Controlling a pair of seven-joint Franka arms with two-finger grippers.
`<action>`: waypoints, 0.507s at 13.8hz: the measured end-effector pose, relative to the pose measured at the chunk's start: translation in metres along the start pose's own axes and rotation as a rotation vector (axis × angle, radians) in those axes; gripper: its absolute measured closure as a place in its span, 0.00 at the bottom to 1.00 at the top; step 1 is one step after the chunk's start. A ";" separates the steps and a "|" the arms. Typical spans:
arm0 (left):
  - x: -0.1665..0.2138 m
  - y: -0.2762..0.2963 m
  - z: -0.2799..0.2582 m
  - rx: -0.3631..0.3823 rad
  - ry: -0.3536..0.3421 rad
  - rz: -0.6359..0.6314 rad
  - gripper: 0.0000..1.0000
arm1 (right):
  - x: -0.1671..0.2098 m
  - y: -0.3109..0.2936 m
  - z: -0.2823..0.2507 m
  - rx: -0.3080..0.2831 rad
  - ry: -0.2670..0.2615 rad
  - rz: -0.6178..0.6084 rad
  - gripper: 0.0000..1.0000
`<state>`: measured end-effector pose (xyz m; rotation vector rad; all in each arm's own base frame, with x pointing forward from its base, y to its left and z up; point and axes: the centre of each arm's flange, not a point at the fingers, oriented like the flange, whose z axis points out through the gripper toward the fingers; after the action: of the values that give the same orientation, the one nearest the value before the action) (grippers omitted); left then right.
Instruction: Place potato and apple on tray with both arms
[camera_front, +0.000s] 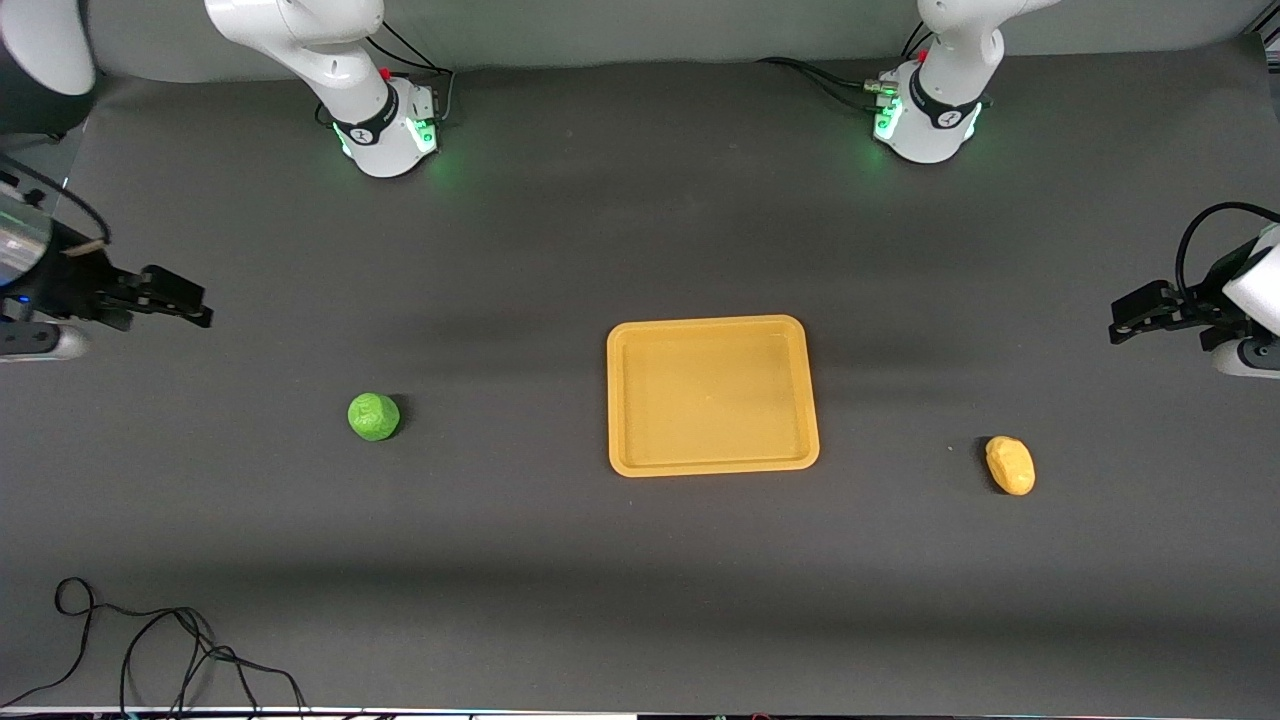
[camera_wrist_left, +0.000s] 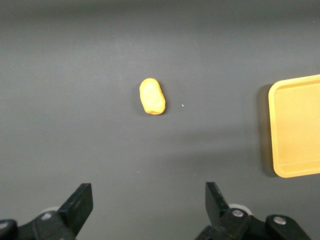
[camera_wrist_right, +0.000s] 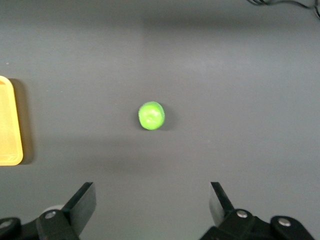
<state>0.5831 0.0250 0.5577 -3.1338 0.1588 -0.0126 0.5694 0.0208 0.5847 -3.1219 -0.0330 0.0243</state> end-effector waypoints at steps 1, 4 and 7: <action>0.000 0.000 0.000 0.002 0.000 0.000 0.00 | 0.002 -0.010 0.003 0.000 0.005 -0.018 0.00; 0.000 0.000 0.000 0.005 0.002 0.001 0.00 | 0.010 -0.021 0.015 -0.001 0.010 -0.036 0.00; 0.006 0.000 0.019 0.007 0.028 0.004 0.00 | 0.018 -0.027 0.028 -0.002 0.006 -0.045 0.00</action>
<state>0.5889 0.0247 0.5389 -3.1276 0.1648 -0.0570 0.5864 0.0487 0.5568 -3.1217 -0.1037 0.0141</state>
